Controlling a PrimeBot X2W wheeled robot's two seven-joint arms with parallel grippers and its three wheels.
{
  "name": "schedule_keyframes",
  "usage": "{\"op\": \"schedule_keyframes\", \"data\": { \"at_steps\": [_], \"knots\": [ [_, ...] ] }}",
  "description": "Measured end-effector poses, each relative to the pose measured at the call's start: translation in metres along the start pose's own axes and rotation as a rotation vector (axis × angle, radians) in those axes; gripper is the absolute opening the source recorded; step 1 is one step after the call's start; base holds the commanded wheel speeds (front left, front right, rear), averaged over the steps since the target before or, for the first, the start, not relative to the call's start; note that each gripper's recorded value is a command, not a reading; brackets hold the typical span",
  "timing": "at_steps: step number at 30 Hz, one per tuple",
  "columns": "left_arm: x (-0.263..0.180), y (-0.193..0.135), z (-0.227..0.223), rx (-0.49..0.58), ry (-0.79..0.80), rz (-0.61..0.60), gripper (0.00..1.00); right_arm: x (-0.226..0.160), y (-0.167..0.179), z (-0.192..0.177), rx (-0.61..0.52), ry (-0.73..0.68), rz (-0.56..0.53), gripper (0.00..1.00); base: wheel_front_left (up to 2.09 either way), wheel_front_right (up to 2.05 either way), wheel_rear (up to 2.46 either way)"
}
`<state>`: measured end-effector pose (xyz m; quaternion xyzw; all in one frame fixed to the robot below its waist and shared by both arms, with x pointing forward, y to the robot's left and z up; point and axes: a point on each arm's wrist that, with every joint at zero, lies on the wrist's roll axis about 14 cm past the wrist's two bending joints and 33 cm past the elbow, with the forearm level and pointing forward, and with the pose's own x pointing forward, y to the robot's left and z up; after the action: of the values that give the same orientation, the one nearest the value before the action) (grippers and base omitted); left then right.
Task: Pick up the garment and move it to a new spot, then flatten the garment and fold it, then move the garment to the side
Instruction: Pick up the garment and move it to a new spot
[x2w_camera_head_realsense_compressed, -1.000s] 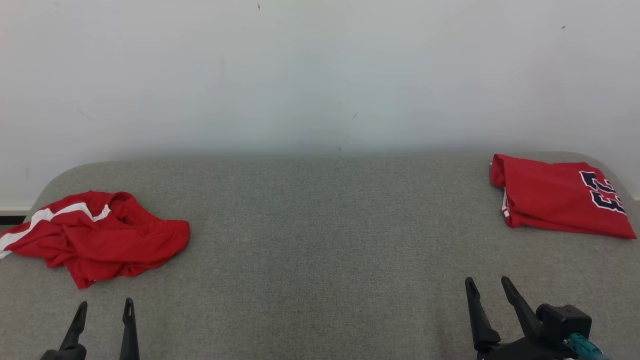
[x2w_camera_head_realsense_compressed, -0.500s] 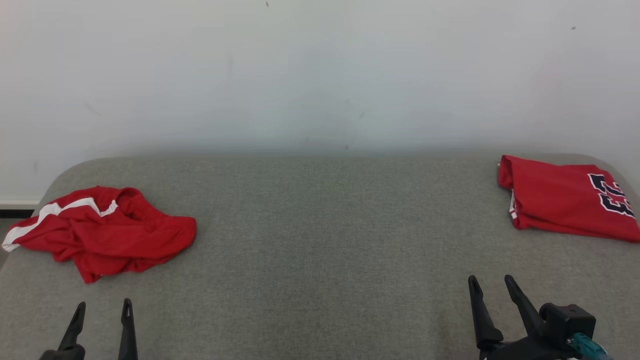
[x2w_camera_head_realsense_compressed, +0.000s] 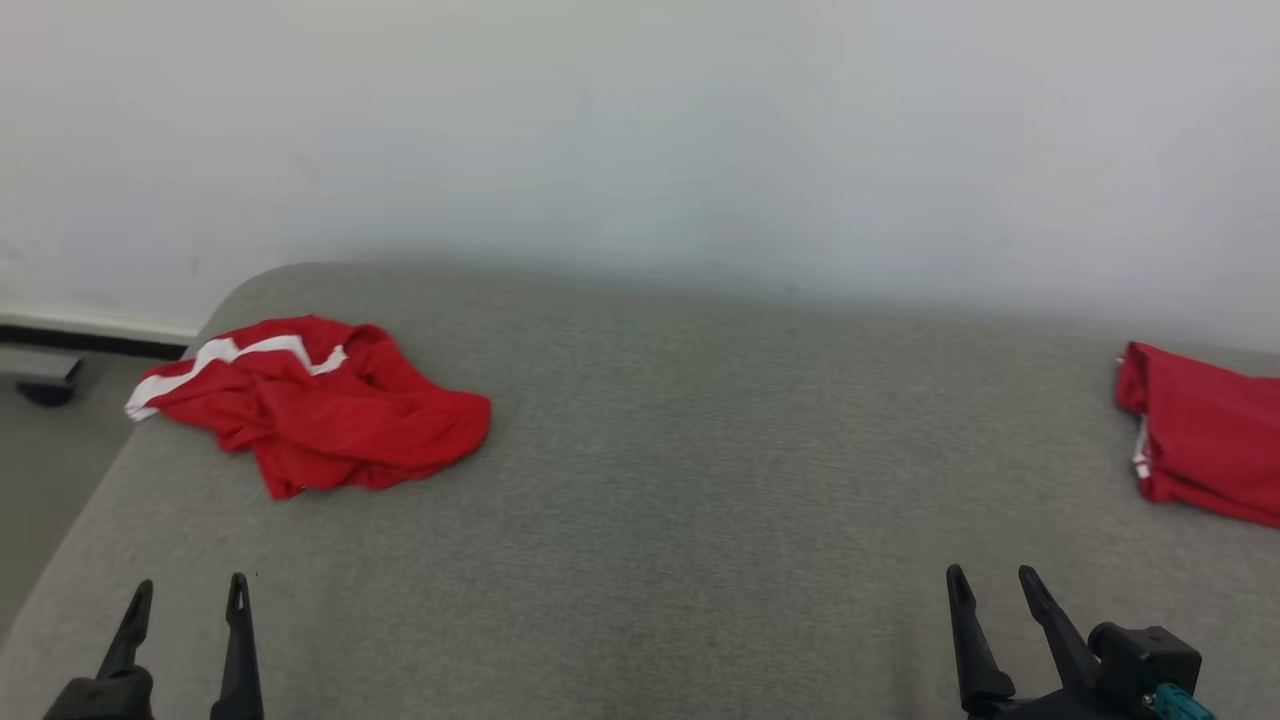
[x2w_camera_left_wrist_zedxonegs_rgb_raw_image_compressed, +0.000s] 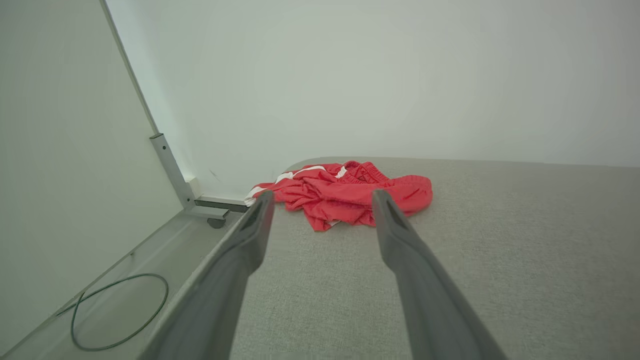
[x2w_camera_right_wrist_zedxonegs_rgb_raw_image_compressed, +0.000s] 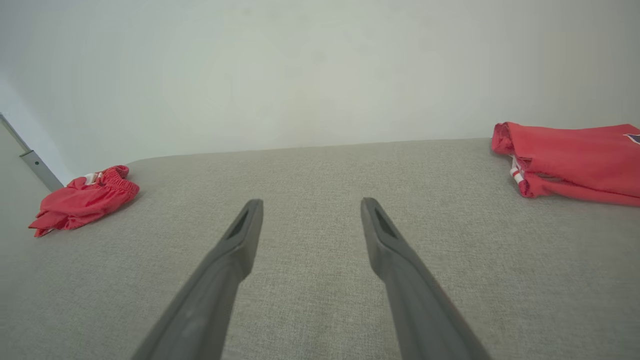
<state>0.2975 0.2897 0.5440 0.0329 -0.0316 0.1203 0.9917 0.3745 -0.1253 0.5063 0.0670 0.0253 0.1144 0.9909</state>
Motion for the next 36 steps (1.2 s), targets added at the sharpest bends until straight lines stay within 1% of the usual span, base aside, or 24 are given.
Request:
{"op": "schedule_keyframes", "data": {
  "at_steps": [9, 10, 20, 26, 36],
  "knots": [
    [-0.033, 0.05, 0.0, -0.001, 0.008, 0.166, 1.0, 0.024, 0.04, -0.01, -0.006, 0.028, 0.125, 1.0, 0.0, 0.0, 0.0],
    [-0.042, 0.061, 0.0, -0.004, 0.008, 0.202, 1.0, 0.029, 0.051, -0.011, -0.009, 0.033, 0.156, 1.0, 0.0, 0.0, 0.0],
    [-0.086, 0.101, -0.004, -0.018, 0.019, 0.363, 1.0, 0.045, 0.101, -0.016, -0.027, 0.059, 0.3, 1.0, 0.0, 0.0, 0.0],
    [-0.095, 0.11, -0.005, -0.014, 0.021, 0.406, 1.0, 0.052, 0.113, -0.019, -0.028, 0.07, 0.333, 1.0, 0.0, 0.0, 0.0],
    [-0.096, 0.111, -0.007, -0.021, 0.016, 0.412, 1.0, 0.05, 0.11, -0.016, -0.032, 0.06, 0.323, 1.0, 0.0, 0.0, 0.0]
  ]
}}
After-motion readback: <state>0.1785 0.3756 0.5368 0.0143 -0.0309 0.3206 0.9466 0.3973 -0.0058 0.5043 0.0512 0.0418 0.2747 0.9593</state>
